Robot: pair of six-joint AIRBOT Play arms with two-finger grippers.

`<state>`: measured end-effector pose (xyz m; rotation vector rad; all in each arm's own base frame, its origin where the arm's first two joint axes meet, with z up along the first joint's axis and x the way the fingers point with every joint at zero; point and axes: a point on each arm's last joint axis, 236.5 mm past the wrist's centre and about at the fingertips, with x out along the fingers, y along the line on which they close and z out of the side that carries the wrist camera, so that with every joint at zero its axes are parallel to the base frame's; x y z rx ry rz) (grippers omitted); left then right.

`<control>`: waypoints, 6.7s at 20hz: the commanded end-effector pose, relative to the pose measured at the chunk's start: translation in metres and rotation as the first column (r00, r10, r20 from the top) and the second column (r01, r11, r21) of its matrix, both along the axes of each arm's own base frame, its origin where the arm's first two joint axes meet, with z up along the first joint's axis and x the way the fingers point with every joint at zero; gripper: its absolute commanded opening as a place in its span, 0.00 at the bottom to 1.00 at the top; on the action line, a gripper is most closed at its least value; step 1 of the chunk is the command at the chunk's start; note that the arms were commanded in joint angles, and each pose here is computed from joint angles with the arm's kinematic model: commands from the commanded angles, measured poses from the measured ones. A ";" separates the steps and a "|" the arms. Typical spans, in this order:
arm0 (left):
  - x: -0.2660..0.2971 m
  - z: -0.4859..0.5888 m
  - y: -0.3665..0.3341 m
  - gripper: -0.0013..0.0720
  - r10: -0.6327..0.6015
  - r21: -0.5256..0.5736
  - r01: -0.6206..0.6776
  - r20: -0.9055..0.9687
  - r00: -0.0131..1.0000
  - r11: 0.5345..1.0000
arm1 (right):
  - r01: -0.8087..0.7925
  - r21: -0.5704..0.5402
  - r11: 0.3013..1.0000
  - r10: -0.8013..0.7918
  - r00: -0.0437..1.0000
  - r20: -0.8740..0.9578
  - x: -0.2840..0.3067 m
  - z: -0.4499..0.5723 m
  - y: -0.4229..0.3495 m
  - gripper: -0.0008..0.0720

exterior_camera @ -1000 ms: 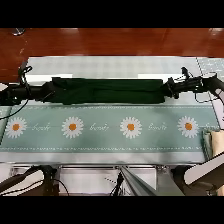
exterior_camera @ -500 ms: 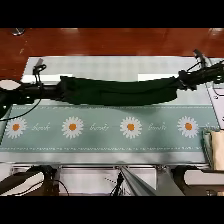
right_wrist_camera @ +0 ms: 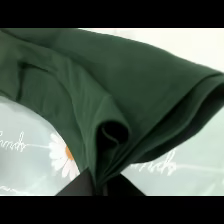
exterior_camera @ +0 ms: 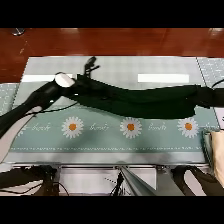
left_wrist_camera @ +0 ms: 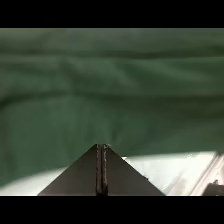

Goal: Fold the shirts.

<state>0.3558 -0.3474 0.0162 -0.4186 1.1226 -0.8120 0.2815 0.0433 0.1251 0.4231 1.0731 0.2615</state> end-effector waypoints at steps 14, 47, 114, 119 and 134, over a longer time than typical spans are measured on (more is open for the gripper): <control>-0.107 -0.061 -0.184 0.05 -0.360 0.094 0.369 -0.100 0.927 0.925 | 0.016 0.059 0.998 -0.022 0.995 0.101 -0.022 0.031 0.021 0.04; -0.094 0.043 0.266 0.06 0.519 0.097 -0.545 0.210 0.829 0.833 | -0.374 0.424 0.825 0.424 0.905 -0.028 0.153 -0.098 0.362 0.88; -0.083 0.055 0.268 0.06 0.562 0.037 -0.585 0.232 0.794 0.810 | 0.300 -0.020 0.954 -0.298 0.953 0.058 0.085 0.143 -0.116 0.04; -0.083 0.055 0.268 0.06 0.560 0.038 -0.583 0.234 0.795 0.812 | 0.503 -0.094 0.859 -0.506 0.863 -0.003 0.018 0.146 -0.182 0.04; -0.079 0.057 0.270 0.06 0.562 0.034 -0.589 0.255 0.786 0.808 | 0.769 -0.620 0.156 -0.983 0.057 -0.176 -0.274 0.038 -0.232 0.08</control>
